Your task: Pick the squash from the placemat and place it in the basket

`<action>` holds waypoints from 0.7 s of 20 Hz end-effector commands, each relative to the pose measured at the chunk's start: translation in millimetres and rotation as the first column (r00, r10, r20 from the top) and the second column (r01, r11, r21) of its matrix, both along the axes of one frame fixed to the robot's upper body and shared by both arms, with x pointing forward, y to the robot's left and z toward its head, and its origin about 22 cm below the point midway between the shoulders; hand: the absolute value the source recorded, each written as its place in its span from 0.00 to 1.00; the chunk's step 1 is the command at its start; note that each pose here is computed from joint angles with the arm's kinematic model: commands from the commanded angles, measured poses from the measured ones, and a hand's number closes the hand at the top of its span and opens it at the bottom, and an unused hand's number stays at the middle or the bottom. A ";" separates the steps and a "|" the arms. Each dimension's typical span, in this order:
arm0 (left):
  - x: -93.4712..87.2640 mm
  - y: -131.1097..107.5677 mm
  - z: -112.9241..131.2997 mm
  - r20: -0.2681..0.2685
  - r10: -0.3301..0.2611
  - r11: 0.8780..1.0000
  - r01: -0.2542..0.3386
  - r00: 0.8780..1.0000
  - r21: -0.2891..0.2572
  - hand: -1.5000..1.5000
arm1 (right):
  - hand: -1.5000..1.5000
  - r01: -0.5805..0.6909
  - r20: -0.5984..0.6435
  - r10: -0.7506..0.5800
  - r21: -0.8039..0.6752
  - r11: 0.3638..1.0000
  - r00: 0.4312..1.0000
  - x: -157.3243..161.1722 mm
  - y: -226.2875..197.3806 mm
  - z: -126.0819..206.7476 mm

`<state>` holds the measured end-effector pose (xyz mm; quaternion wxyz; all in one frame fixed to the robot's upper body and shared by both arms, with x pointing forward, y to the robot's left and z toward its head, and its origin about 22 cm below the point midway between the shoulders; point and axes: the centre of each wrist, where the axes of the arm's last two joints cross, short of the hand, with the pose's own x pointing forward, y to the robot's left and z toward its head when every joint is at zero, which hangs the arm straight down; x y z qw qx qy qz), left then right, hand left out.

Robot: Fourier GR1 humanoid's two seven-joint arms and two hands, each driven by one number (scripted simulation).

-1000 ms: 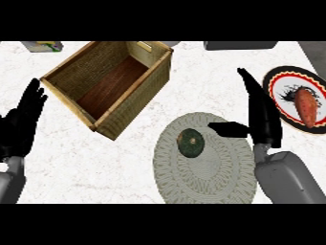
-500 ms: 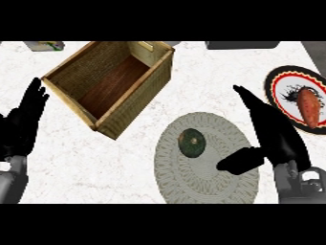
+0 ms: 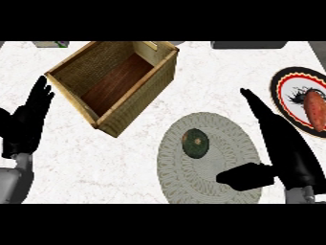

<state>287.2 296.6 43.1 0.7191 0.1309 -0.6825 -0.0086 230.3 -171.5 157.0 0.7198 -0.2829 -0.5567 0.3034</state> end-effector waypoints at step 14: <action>5.9 -3.8 5.5 0.010 -0.007 1.000 0.008 1.000 -0.013 0.50 | 0.00 0.025 0.057 -0.027 0.024 0.999 0.998 -18.9 17.9 -109.0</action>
